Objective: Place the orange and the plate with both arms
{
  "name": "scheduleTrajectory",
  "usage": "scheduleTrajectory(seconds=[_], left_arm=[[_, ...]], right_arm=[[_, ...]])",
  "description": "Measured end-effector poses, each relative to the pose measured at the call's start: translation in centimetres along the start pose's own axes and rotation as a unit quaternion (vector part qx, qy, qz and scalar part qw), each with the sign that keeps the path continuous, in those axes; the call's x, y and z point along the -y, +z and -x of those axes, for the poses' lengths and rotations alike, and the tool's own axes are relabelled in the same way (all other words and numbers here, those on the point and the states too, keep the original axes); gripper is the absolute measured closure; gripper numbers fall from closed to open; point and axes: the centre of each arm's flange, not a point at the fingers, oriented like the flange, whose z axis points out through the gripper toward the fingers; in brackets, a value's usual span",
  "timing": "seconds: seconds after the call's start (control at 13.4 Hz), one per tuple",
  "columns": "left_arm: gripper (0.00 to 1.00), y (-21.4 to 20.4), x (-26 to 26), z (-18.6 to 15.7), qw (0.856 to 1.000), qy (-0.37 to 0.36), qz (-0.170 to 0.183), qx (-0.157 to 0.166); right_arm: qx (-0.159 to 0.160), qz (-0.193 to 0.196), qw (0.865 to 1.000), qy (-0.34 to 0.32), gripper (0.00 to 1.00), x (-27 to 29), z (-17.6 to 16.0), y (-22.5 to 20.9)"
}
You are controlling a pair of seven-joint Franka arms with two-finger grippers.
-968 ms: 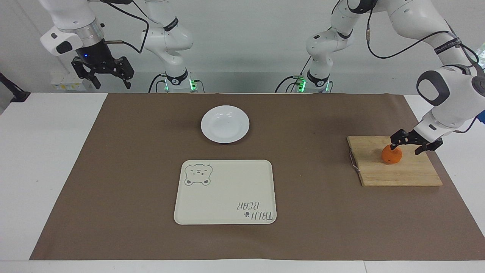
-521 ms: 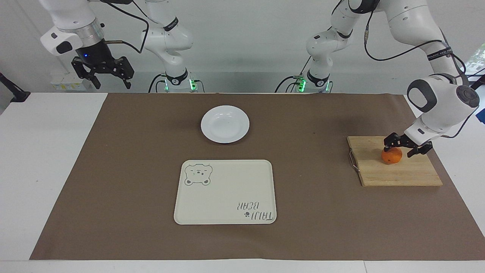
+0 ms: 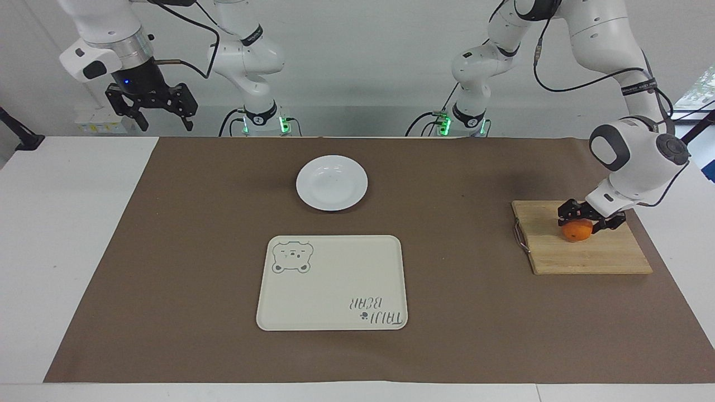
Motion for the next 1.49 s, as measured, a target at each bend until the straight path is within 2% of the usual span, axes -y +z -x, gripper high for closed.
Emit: scheduleTrajectory(seconds=[0.07, 0.15, 0.45, 0.89, 1.12, 1.49], left_arm=[[0.18, 0.2, 0.3, 0.3, 1.0, -0.004, 0.001, 0.001], [0.21, 0.2, 0.7, 0.6, 1.0, -0.008, 0.0, -0.001], [0.21, -2.3, 1.2, -0.3, 1.0, -0.013, -0.004, -0.007], [0.21, -10.0, -2.0, -3.1, 0.994, -0.106, -0.011, -0.017], [0.21, -14.0, -3.4, -3.2, 0.99, -0.14, -0.009, -0.006], [0.21, -18.9, -11.0, -4.9, 0.985, -0.174, -0.014, -0.003]], right_arm=[[0.0, 0.0, 1.0, 0.0, 0.0, 0.0, 0.0, 0.0], [0.0, 0.0, 1.0, 0.0, 0.0, 0.0, 0.0, 0.0], [0.0, 0.0, 1.0, 0.0, 0.0, 0.0, 0.0, 0.0], [0.0, 0.0, 1.0, 0.0, 0.0, 0.0, 0.0, 0.0], [0.0, 0.0, 1.0, 0.0, 0.0, 0.0, 0.0, 0.0], [0.0, 0.0, 1.0, 0.0, 0.0, 0.0, 0.0, 0.0]])
